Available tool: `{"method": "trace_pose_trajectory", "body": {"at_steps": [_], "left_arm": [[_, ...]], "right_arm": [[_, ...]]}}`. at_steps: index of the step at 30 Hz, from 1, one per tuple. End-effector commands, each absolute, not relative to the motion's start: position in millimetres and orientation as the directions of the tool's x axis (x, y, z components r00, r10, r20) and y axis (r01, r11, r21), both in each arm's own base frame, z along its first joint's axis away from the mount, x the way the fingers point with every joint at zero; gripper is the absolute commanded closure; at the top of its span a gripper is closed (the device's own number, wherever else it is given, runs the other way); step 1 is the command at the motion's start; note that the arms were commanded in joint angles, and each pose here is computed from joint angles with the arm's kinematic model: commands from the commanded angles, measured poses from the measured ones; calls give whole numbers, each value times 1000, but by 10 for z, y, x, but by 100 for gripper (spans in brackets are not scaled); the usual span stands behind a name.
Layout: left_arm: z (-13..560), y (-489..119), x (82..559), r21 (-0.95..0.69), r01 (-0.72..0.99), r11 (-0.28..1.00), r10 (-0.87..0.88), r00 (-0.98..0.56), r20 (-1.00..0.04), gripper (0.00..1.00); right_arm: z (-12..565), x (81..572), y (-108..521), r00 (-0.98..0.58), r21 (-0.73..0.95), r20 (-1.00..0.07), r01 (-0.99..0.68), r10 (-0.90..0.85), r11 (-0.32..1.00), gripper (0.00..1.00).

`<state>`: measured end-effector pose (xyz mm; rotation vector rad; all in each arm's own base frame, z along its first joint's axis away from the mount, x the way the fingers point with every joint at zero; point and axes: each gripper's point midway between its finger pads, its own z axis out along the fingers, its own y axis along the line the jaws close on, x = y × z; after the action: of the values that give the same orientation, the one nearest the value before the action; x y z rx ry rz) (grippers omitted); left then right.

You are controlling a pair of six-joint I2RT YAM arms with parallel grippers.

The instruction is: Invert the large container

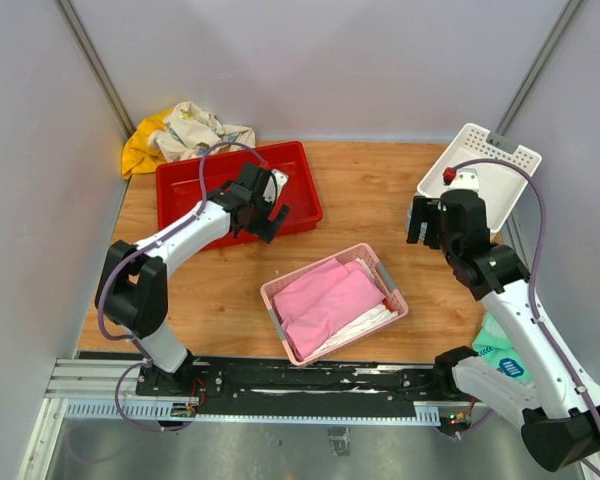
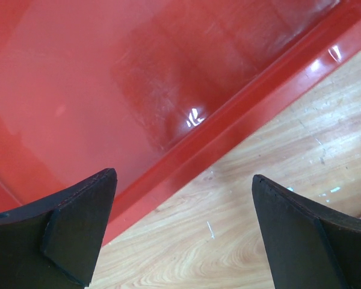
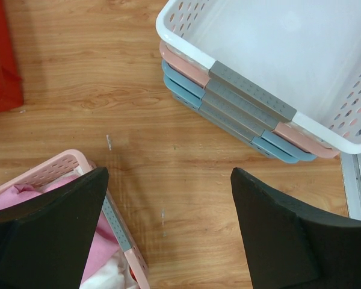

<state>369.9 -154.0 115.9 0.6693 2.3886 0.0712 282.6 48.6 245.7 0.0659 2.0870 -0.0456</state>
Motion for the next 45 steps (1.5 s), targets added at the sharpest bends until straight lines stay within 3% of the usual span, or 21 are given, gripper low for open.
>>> {"method": "trace_pose_trajectory", "body": {"at_steps": [1, 5, 13, 16, 27, 32, 39, 45], "left_arm": [[1109, -1617, 3874, 187, 483, 855, 494, -652, -575, 1], [879, -1697, 3781, 120, 509, 853, 492, -703, -513, 18], [844, -1842, 3624, 3, 489, 872, 417, -742, -525, 82], [1051, -1994, 3601, -34, 495, 868, 395, -732, -555, 99], [2354, -2105, 3812, -59, 427, 902, 269, -665, -697, 100], [2945, -2227, 3872, -247, 425, 871, 104, -650, -753, 100], [3544, -2429, 3918, -606, 457, 651, -129, -720, -682, 100], [4056, -2377, 3922, -821, 472, 322, -353, -744, -567, 100]], "right_arm": [[2433, 2839, 552, -488, -10, -873, 30, 6, 999, 15], [2406, 2812, 499, -489, -26, -872, 48, 1, 998, 16], [2368, 2816, 428, -492, -62, -870, 73, -18, 995, 17], [2369, 2841, 433, -495, -63, -869, 75, -18, 995, 17], [2318, 2860, 491, -504, -35, -864, 68, 4, 997, 18], [2307, 2852, 498, -505, -25, -863, 69, 13, 997, 18], [2271, 2837, 529, -512, -7, -858, 62, 26, 998, 18], [2265, 2800, 511, -506, -3, -862, 66, 31, 998, 18]]}}
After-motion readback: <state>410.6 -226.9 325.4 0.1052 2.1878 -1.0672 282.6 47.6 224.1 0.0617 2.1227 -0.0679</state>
